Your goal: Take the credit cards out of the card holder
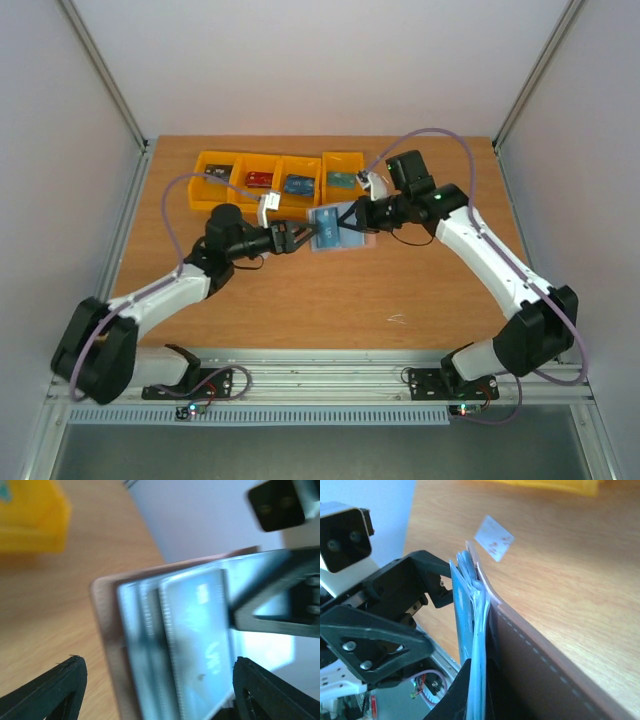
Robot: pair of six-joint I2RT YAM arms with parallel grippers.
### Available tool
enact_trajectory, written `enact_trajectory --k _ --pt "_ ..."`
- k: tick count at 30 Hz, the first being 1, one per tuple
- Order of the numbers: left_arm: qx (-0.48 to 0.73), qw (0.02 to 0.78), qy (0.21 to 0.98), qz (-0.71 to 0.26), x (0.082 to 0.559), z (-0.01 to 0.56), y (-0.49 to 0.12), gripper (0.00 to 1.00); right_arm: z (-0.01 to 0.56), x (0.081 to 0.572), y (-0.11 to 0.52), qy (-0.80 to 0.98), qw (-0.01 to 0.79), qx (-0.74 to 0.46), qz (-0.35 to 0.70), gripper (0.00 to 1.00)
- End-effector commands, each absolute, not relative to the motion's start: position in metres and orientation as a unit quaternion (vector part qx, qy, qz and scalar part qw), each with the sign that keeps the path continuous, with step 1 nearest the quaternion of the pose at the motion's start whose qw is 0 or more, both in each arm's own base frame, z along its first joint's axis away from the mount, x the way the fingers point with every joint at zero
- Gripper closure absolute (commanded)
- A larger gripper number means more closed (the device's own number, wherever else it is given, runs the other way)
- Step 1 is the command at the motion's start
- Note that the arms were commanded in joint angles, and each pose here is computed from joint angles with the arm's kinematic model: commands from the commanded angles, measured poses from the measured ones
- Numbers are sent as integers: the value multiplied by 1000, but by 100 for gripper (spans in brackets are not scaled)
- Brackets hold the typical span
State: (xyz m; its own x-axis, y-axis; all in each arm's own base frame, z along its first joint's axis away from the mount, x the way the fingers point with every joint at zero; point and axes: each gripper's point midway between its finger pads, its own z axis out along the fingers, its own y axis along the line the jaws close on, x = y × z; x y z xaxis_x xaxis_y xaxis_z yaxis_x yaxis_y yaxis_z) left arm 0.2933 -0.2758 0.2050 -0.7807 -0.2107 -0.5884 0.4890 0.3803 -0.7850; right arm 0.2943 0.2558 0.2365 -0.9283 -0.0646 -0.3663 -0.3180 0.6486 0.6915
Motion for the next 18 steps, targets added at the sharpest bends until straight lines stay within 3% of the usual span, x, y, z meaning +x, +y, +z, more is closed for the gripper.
enact_trajectory --k 1,5,10,18 --pt "188 372 689 -592 260 289 -272 19 300 278 260 848 217 -191 443 99" --pt "223 410 648 -602 245 332 -267 20 346 260 275 787 255 -260 498 99" --pt "203 419 649 -602 240 341 -259 23 375 246 283 750 270 -309 519 99" --pt "202 457 637 -587 243 359 -229 21 401 230 281 729 274 -340 527 99"
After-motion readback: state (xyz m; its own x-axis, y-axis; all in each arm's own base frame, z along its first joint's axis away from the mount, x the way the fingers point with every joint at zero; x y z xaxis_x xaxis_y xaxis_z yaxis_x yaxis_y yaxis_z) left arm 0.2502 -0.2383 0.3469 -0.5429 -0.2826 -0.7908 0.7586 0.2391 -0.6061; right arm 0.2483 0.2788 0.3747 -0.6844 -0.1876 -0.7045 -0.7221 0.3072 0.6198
